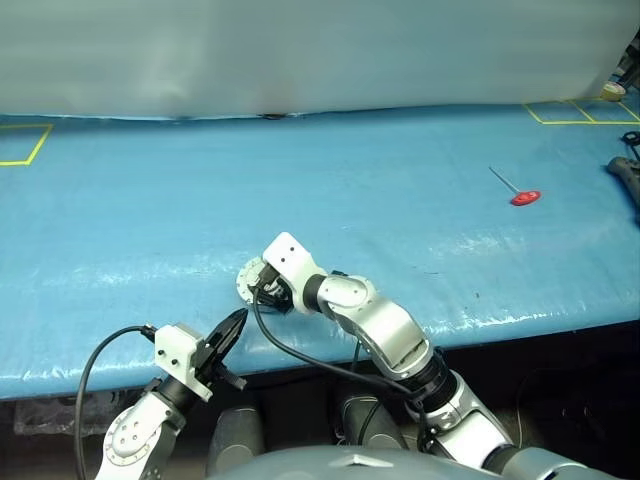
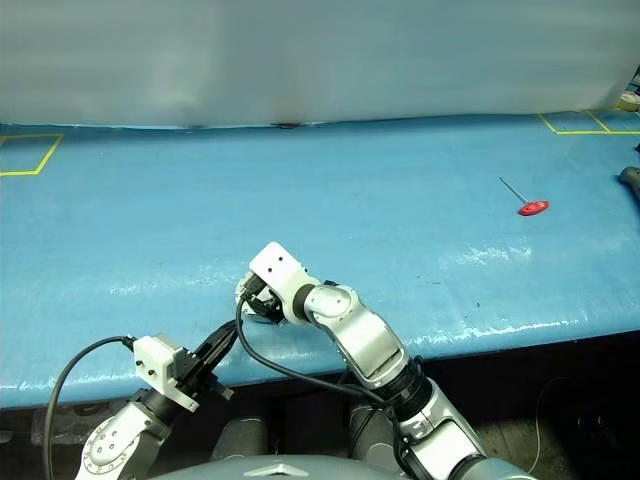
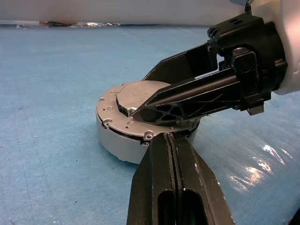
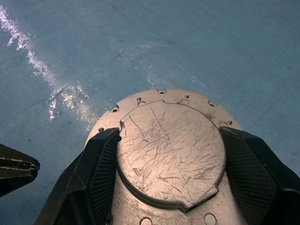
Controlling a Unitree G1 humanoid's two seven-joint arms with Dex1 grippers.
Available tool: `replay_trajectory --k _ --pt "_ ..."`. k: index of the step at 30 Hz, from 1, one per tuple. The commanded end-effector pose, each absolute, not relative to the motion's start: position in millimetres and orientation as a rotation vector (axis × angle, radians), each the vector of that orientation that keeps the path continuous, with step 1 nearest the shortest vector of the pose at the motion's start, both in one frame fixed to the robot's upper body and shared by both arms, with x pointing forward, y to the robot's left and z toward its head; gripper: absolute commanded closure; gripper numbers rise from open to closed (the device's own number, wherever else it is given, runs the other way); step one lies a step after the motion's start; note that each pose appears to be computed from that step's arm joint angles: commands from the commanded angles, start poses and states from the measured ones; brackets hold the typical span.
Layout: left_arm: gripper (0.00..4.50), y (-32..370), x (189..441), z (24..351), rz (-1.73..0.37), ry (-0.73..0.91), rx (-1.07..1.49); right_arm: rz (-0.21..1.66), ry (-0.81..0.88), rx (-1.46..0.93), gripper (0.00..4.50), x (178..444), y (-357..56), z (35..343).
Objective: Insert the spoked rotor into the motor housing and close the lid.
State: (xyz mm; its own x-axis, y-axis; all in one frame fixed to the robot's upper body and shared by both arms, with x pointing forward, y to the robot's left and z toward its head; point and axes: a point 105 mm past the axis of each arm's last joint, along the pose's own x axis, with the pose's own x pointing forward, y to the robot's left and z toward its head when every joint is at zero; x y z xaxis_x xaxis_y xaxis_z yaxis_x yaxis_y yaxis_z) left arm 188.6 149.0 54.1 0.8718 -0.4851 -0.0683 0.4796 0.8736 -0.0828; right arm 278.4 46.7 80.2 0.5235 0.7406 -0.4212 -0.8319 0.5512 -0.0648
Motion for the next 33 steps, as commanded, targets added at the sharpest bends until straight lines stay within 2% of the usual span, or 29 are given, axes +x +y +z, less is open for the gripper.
replay_trajectory --k 1,7,14,24,29,33 --pt "4.5 145.5 188.8 56.8 -0.509 0.076 -0.078 0.947 0.408 -0.264 1.46 273.5 47.8 72.3" --pt "4.5 145.9 188.6 55.4 -0.506 0.078 -0.08 0.927 0.35 -0.272 1.46 279.6 46.4 77.0" --pt "4.5 146.2 188.4 54.2 -0.506 0.078 -0.084 0.911 0.417 -0.23 1.46 277.8 47.9 76.4" --pt "4.5 146.1 187.4 53.1 -0.501 0.078 -0.088 0.918 0.36 -0.328 1.46 277.4 49.1 80.6" --pt "4.5 145.7 187.3 52.7 -0.5 0.079 -0.091 0.926 0.28 -0.438 1.46 278.1 50.4 85.8" --pt "4.5 145.1 187.0 52.2 -0.502 0.082 -0.094 0.935 0.304 -0.38 1.46 275.2 52.5 86.6"
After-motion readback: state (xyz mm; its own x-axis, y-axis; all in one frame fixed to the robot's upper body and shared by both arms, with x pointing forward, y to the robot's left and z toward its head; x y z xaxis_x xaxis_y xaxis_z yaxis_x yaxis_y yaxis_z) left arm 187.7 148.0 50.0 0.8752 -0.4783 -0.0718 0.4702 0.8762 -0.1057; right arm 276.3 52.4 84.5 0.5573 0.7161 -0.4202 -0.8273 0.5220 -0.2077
